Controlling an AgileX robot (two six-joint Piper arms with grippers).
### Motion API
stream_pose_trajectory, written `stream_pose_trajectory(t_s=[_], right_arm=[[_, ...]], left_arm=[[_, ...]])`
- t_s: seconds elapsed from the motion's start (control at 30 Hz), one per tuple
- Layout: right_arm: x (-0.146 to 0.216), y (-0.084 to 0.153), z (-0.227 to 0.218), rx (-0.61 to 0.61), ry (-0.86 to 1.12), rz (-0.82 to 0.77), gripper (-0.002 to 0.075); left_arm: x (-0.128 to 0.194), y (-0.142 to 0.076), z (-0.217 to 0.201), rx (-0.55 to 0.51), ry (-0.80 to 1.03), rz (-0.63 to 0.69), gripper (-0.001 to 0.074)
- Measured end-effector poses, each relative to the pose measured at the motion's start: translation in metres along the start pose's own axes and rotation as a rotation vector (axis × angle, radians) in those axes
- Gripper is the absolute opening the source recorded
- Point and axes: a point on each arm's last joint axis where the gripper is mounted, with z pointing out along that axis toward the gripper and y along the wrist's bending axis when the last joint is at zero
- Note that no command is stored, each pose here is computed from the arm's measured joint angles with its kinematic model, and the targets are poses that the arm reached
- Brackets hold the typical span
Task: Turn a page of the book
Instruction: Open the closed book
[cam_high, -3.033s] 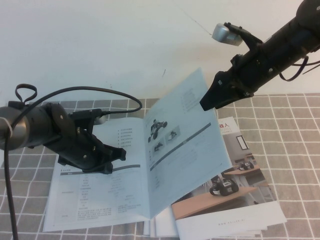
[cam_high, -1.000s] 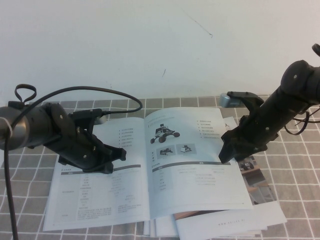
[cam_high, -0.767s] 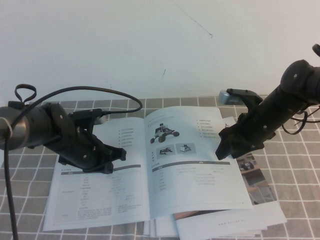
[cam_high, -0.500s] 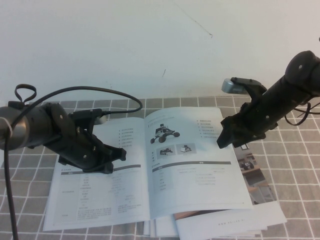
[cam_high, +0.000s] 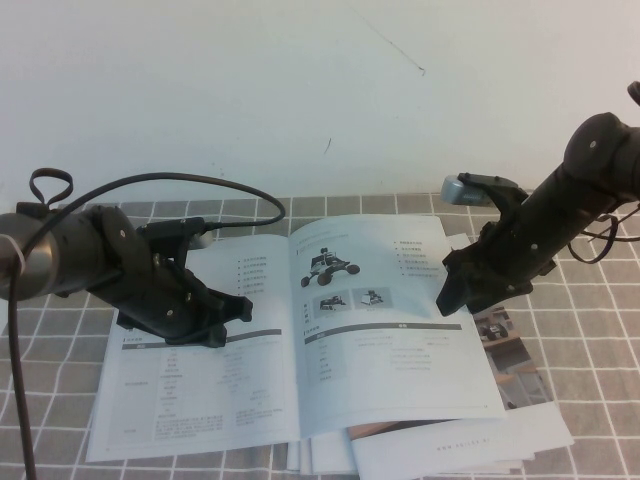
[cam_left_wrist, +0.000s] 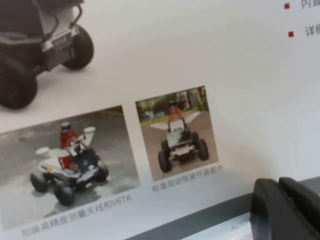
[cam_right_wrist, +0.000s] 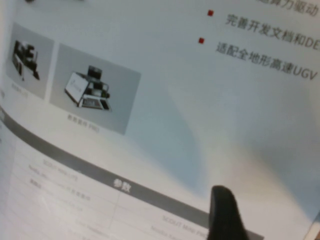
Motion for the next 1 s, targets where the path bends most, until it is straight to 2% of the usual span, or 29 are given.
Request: stream_pose_trajectory(t_s=[0.33,0.8,1.0], right_arm=[[0.0,0.005,0.002,-0.028,-0.004,-0.013,0.0393],[-0.009,0.029,-0.002,-0.288,-0.109,-0.034,0.0393],[-0.014,0.044,-0.008,-0.462,-0.17,-0.058,0.0393]], left_arm=[[0.0,0.0,0.0,0.0,0.0,0.0,-0.0004],[0.0,0.0,0.0,0.001,0.0,-0.001,-0.0004],[0.0,0.0,0.0,0.001,0.0,-0.001,-0.0004]])
